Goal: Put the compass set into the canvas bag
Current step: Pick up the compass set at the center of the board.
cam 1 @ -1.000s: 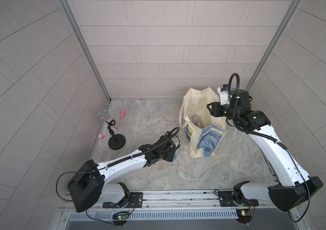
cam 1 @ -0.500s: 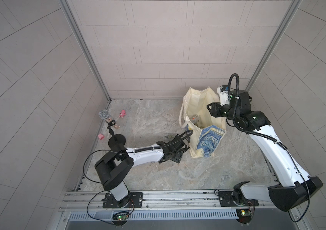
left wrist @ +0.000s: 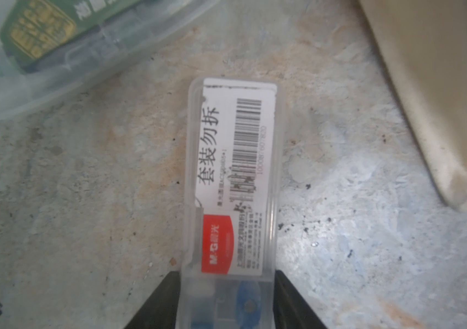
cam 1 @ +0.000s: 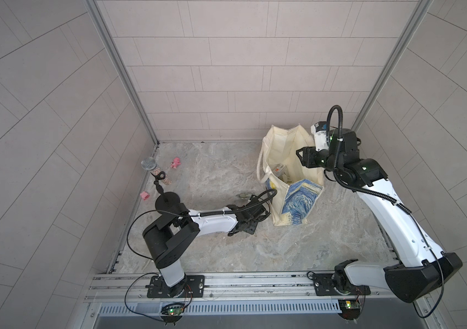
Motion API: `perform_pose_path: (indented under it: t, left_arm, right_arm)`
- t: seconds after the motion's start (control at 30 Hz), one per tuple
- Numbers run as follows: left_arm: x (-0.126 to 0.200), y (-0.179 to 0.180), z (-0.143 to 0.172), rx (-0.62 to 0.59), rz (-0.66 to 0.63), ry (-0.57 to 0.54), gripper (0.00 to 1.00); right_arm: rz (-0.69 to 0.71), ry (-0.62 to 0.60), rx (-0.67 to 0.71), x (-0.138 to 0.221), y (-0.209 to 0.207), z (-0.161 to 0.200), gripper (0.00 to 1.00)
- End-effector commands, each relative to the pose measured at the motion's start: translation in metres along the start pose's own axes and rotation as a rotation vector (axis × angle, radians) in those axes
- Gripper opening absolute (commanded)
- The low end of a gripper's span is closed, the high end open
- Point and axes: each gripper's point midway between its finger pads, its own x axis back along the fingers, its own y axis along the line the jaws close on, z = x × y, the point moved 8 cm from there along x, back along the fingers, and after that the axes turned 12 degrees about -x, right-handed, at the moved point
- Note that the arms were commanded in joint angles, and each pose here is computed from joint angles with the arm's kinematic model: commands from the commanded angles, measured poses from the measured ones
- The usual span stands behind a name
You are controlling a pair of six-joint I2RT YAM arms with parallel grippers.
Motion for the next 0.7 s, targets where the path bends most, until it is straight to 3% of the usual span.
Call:
perform_pose_path:
  t: [0.0, 0.17, 0.33, 0.67]
  left_arm:
    - [0.000, 0.004, 0.004, 0.009, -0.021, -0.011, 0.55]
    - [-0.006, 0.008, 0.008, 0.023, -0.049, 0.037, 0.55]
    - [0.002, 0.011, 0.010, 0.045, -0.057, 0.009, 0.44]
    - [0.049, 0.034, 0.023, 0.131, -0.111, -0.207, 0.41]
  right_arm:
    - [-0.016, -0.017, 0.009, 0.002, 0.002, -0.002, 0.59]
    - [-0.017, -0.018, 0.009, 0.003, 0.003, -0.003, 0.59]
    - [-0.018, -0.016, 0.007, 0.003, 0.003, -0.003, 0.59]
    - [-0.054, -0.013, -0.005, 0.002, 0.006, -0.002, 0.59]
